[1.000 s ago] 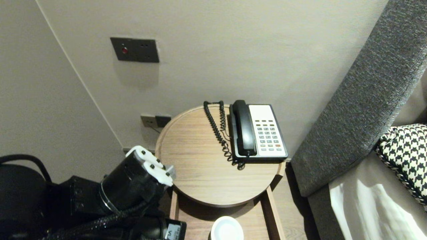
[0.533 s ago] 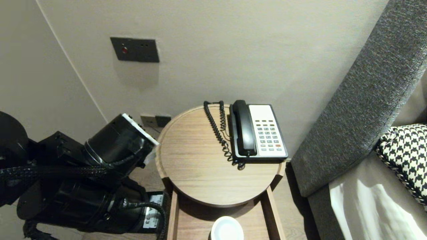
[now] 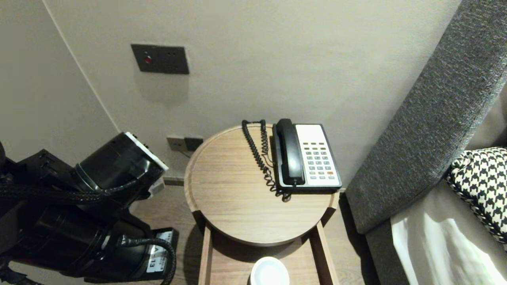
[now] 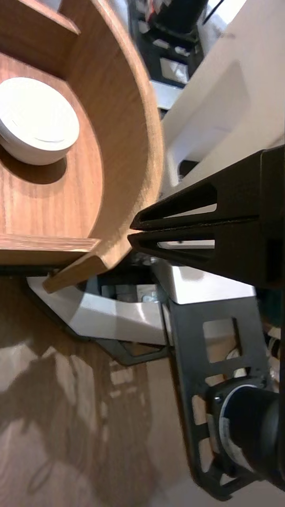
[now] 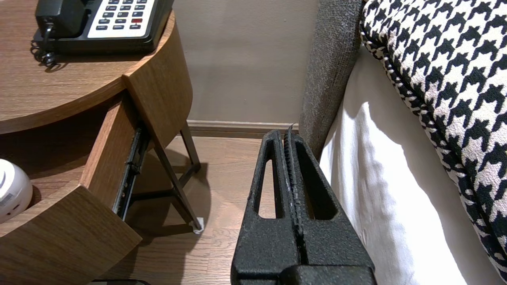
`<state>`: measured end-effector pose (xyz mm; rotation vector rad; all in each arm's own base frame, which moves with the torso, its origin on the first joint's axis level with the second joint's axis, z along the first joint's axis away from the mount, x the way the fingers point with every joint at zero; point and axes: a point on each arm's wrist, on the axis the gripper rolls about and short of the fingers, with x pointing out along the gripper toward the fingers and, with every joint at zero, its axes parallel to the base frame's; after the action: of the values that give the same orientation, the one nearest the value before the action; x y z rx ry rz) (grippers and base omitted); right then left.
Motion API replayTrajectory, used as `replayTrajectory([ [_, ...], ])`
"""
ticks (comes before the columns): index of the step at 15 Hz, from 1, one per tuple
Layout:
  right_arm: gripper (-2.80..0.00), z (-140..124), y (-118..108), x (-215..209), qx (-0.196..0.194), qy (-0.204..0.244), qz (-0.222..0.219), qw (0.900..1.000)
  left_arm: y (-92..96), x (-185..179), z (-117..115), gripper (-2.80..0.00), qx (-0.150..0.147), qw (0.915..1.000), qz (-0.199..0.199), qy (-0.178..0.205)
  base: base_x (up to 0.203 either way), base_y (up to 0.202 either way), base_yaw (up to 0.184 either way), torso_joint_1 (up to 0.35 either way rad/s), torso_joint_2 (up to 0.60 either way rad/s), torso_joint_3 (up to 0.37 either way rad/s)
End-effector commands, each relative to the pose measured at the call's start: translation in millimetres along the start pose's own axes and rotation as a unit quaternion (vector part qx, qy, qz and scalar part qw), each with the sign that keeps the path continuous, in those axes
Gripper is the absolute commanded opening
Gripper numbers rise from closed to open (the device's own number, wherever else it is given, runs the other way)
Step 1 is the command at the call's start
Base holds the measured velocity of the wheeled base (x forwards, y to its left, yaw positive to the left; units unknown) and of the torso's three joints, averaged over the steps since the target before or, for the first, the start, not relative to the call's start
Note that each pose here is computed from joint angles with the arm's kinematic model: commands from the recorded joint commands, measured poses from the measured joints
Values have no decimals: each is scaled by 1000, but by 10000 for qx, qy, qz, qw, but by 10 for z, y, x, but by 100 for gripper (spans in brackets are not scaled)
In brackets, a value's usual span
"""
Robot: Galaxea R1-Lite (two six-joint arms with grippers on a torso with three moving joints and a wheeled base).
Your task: Open the nightstand drawer
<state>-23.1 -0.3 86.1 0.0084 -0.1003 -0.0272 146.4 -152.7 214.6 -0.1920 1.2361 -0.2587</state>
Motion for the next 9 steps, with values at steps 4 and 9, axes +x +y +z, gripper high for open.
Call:
replayTrajectory([
  [4, -280, -113, 0, 22, -4, 202, -2, 9998, 94, -1, -61, -280, -112, 9999, -2, 74, 0, 0, 0, 0, 0, 0],
  [9, -280, -113, 0, 22, -4, 202, -2, 9998, 55, -57, -14, -280, -164, 9998, -64, -5, 0, 0, 0, 0, 0, 0],
])
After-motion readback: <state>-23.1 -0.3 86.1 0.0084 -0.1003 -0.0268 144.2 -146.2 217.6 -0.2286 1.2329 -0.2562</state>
